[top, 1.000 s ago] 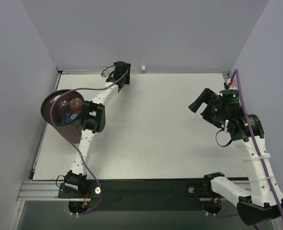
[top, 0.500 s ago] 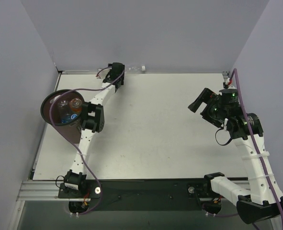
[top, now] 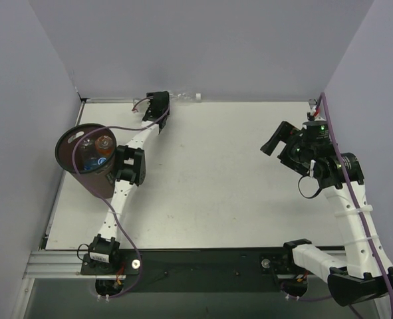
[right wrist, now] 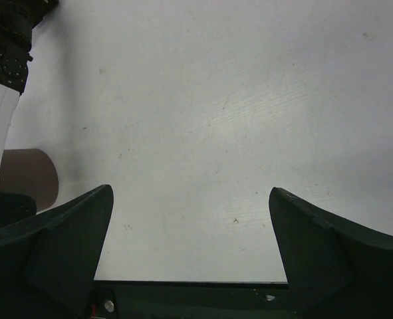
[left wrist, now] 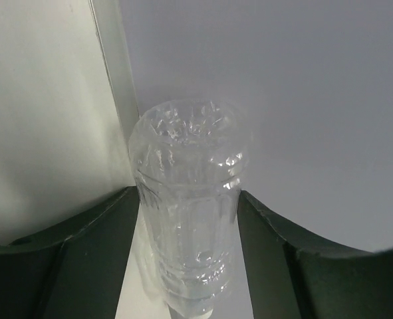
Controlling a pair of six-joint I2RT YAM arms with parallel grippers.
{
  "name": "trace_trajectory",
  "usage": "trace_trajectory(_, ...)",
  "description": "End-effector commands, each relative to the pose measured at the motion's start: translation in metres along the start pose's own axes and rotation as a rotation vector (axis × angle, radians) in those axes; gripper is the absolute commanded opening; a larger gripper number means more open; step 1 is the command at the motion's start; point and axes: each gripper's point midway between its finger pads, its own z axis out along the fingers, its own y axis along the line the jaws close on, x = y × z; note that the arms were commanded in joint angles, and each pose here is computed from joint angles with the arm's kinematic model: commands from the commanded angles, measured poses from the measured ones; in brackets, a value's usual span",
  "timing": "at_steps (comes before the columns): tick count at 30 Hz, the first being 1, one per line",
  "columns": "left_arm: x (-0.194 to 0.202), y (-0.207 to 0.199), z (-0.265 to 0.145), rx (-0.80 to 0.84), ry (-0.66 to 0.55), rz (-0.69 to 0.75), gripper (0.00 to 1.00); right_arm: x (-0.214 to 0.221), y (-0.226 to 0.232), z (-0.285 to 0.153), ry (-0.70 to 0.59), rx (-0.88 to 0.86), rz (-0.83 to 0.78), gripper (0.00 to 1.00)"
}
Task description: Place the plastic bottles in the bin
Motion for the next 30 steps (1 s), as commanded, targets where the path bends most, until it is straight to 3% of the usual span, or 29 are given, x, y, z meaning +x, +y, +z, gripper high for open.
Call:
trace_trajectory(1, -0.028, -0.015, 0.016, 0.092, -0.061, -0.065, 0.69, -0.008, 0.0, -0.005, -0.01, 0.012, -0.016, 0.98)
trace_trajectory(9, -0.031, -0.052, 0.01, 0.259, -0.049, -0.088, 0.51, -0.011, 0.003, 0.001, 0.004, 0.02, -0.015, 0.98)
trace_trajectory(17, -0.019, -0.081, -0.015, 0.349, 0.055, -0.082, 0.19, -0.01, 0.004, 0.004, 0.008, 0.022, 0.006, 0.97)
trace_trajectory(22, 0.02, -0.102, -0.05, 0.395, 0.167, -0.043, 0.14, -0.009, 0.003, 0.002, -0.008, 0.017, 0.024, 0.97)
trace_trajectory(27, 0.036, -0.13, -0.09, 0.448, 0.212, -0.034, 0.12, -0.01, 0.005, -0.003, -0.028, 0.0, 0.045, 0.97)
trace_trajectory(30, 0.057, -0.136, -0.111, 0.461, 0.259, 0.046, 0.11, -0.01, 0.006, -0.007, -0.041, -0.013, 0.054, 0.97)
